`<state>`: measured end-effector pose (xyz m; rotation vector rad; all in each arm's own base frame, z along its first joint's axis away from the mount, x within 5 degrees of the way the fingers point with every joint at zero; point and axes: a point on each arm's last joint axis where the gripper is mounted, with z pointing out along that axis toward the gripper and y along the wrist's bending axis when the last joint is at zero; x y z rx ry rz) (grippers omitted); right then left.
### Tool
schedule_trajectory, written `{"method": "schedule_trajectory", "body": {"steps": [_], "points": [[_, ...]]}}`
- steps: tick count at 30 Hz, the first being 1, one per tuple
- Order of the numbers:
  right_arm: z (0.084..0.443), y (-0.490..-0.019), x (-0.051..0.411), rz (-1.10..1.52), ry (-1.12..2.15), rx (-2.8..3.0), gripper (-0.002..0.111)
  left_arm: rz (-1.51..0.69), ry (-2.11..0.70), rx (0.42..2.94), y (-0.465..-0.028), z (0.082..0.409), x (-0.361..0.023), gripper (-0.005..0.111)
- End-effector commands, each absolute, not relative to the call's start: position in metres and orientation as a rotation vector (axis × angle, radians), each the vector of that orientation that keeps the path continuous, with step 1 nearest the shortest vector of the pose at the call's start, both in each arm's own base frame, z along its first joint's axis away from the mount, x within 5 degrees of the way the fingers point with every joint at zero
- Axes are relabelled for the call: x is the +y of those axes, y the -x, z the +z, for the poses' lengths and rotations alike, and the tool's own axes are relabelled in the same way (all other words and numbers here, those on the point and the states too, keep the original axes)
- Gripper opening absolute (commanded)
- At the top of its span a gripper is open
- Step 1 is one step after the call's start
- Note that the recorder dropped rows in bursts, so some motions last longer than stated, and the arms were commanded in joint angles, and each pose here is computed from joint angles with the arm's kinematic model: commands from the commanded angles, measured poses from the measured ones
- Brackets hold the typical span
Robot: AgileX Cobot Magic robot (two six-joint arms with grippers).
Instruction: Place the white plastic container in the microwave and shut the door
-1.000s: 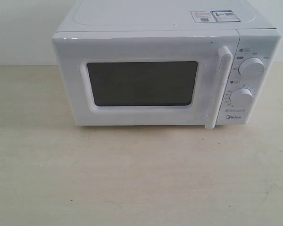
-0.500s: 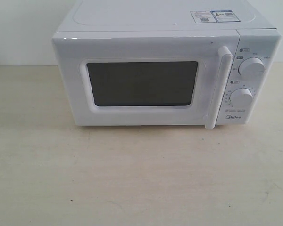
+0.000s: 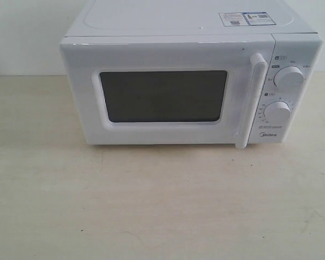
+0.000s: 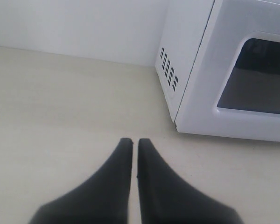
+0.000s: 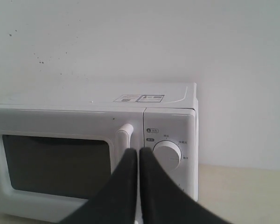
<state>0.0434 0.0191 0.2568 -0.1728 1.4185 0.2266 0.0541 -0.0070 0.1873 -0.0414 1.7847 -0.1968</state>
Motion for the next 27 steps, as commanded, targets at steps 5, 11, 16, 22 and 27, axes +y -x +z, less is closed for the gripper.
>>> {"method": "schedule_trajectory", "body": {"steps": [5,11,16,22,27], "points": [[0.255,-0.043,0.019,0.201,0.191,1.421,0.000,-0.198,0.050,1.786,-0.054,0.186,-0.007,0.004],[0.241,-0.044,0.021,0.134,0.301,1.560,0.000,-0.198,0.050,1.786,-0.054,0.186,-0.007,0.004],[0.227,-0.044,0.012,0.141,0.135,1.738,0.000,-0.198,0.050,1.786,-0.054,0.186,-0.007,0.004],[0.224,-0.045,0.000,0.133,-0.078,1.775,0.000,-0.198,0.050,1.786,-0.054,0.186,-0.007,0.004],[0.220,-0.045,-0.001,0.119,-0.086,1.808,0.000,-0.198,0.050,1.786,-0.054,0.186,-0.007,0.004]]}}
